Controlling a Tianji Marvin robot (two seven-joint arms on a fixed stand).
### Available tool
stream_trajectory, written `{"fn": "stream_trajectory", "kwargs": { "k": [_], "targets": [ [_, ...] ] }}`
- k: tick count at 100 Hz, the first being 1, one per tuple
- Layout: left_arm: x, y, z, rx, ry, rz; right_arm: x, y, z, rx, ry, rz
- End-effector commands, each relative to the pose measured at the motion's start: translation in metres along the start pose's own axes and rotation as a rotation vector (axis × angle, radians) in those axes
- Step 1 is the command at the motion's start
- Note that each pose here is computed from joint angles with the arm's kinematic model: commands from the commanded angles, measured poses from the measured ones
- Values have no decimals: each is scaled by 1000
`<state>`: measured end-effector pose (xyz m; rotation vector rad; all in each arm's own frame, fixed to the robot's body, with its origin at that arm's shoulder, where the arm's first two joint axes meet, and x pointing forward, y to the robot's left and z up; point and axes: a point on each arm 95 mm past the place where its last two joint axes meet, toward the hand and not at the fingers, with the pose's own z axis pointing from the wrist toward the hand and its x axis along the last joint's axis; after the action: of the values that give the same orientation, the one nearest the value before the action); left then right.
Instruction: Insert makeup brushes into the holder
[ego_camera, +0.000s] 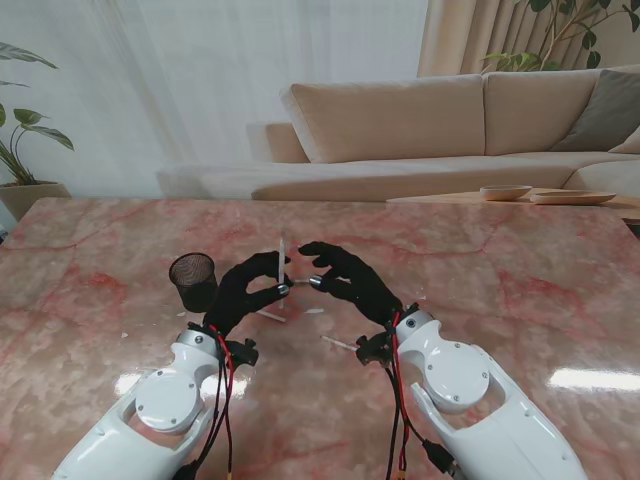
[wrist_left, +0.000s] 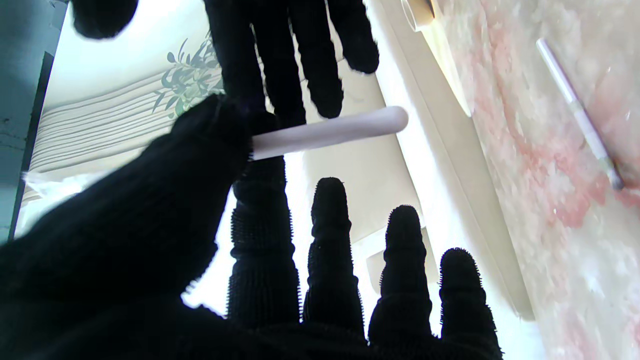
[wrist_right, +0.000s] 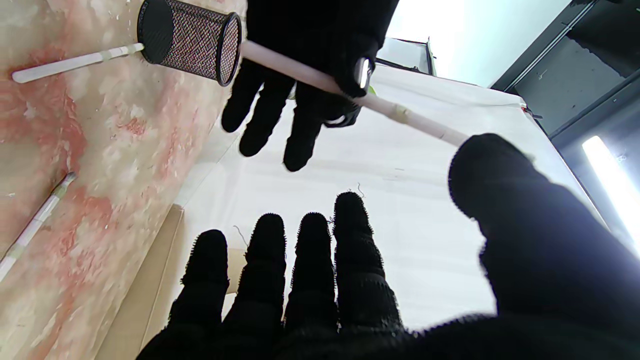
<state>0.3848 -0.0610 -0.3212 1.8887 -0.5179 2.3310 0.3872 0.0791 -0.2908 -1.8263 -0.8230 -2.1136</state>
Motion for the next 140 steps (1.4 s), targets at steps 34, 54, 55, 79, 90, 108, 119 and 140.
{"fn": "stream_trajectory", "kwargs": {
  "k": [34,54,55,79,90,108,119,140],
  "targets": [
    [17,-65,-17,154,-2,156,-20,6,-10,4,-87,-43],
    [18,-100,-31,250,-33,239,-26,5,-9,13,-111,-47],
    [17,-102,-32,255,-35,242,-26,5,-9,13,-112,-47],
    [14,-131,-52,336,-65,303,-32,1,-4,43,-134,-35],
    [13,-142,-58,369,-74,312,-34,-1,-2,58,-143,-30],
    [8,-154,-59,422,-95,272,-35,-3,-1,73,-153,-24],
    [3,-158,-54,440,-107,244,-35,-3,-1,79,-159,-26],
    [-11,-159,-34,446,-133,171,-36,-2,-2,87,-177,-30]
  ]
}}
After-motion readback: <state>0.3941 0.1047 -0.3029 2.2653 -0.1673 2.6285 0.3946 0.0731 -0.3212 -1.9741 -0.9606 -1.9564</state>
